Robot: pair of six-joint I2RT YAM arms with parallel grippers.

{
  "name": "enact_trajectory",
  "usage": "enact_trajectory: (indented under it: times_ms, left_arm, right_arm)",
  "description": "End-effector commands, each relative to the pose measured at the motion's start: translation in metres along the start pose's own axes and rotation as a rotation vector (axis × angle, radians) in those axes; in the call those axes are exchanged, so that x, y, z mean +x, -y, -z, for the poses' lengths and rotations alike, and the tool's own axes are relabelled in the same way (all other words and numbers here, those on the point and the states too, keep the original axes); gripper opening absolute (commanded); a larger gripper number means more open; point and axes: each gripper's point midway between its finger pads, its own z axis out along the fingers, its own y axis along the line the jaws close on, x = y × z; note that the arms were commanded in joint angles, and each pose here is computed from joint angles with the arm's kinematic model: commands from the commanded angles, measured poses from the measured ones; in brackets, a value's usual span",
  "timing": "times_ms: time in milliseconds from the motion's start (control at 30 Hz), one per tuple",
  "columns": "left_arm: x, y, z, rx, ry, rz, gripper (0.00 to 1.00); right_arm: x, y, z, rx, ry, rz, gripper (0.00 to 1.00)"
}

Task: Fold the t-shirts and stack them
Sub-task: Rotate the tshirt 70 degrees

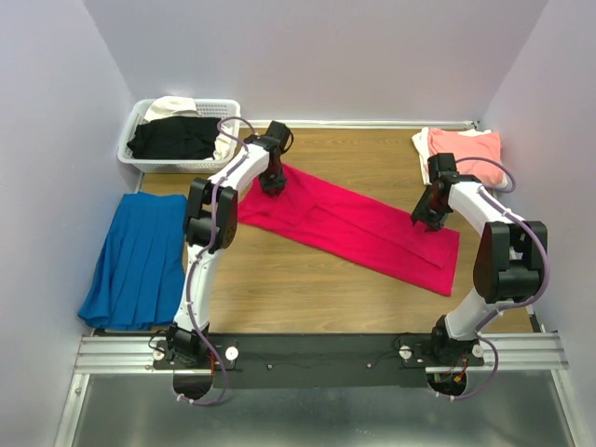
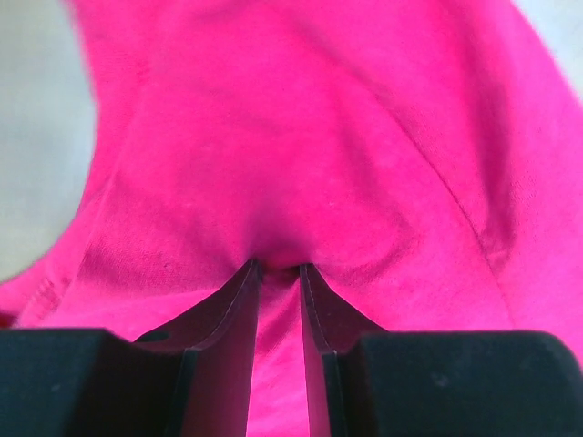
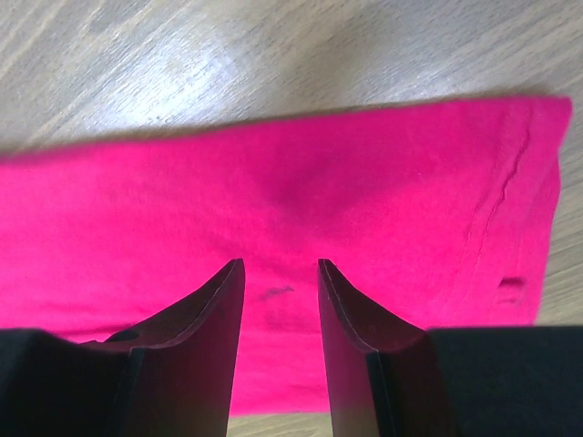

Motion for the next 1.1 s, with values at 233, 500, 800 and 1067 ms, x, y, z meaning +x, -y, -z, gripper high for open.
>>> enact_trajectory:
  times_ms: [233,500,800,1067]
  left_arm:
    - [-0.087,0.057,-0.045,0.449,0.085,0.068,0.32]
    - [-0.152,0.123,0.031,0.95,0.336,-0.039,0.35]
    - [-0.199,0.13,0.11,1.141,0.622,-0.146,0.36]
    - [-0.183,0.113,0.186,1.15,0.657,-0.154,0.36]
  right_arm:
    - [0.009,-0.014,0.013,-0.084,-0.01,0.064,0.46]
    - [0.027,-0.014,0.033,-0.128,-0.005,0.166,0.47]
    - [0.073,-0.014,0.018,-0.102,-0.102,0.254,0.47]
    - [0.104,0.006,-0.009,-0.003,-0.194,0.262,0.47]
